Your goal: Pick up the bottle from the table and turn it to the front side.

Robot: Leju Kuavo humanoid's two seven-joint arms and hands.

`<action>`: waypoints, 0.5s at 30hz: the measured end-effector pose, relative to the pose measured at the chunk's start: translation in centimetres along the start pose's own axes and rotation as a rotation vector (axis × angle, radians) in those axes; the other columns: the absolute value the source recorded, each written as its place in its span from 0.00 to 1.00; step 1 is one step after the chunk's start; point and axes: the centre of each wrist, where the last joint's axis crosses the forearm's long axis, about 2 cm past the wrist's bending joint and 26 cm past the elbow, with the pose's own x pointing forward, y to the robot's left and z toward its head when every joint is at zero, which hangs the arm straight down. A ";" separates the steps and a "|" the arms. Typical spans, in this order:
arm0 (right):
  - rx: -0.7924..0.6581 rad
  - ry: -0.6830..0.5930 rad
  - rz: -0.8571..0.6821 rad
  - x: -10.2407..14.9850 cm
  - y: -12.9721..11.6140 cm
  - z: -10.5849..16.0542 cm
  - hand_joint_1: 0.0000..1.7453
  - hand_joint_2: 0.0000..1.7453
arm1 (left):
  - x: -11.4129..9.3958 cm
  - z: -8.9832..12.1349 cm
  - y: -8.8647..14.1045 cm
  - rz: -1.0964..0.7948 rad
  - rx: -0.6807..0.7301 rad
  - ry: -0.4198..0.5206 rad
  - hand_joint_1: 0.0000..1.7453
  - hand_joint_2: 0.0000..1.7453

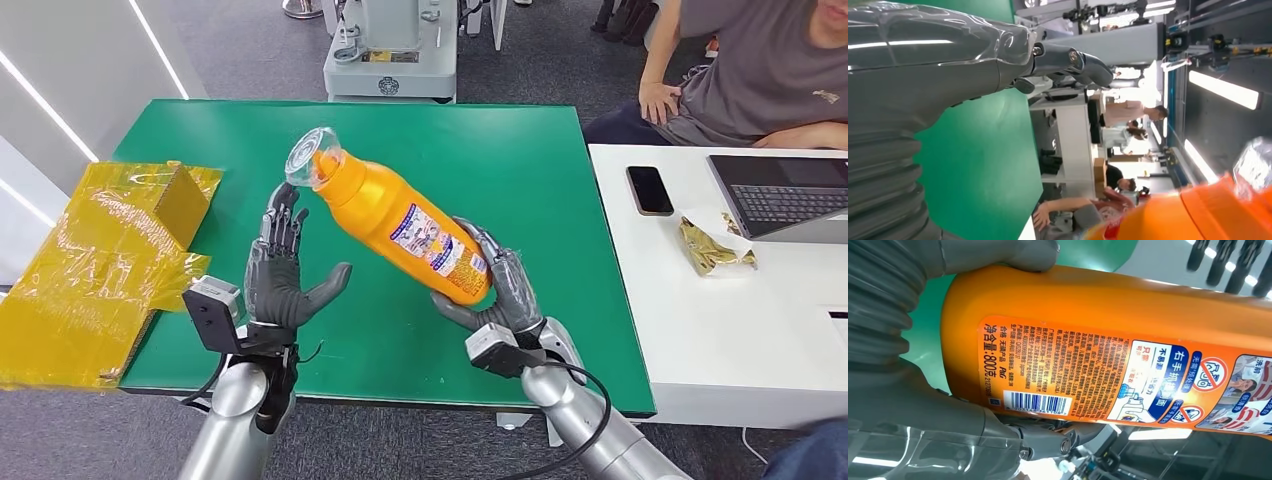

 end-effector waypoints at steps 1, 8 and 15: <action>0.014 -0.005 -0.002 0.0 0.1 -0.1 1.00 1.00 | 0.0 0.0 -0.2 0.005 -0.012 0.002 0.00 1.00; 0.060 -0.022 -0.002 0.1 0.7 -0.8 1.00 1.00 | 0.0 0.1 -0.6 0.019 -0.051 0.012 0.00 1.00; 0.071 -0.019 -0.004 0.0 0.9 -0.8 1.00 1.00 | 0.0 0.1 -0.7 0.021 -0.056 0.013 0.00 1.00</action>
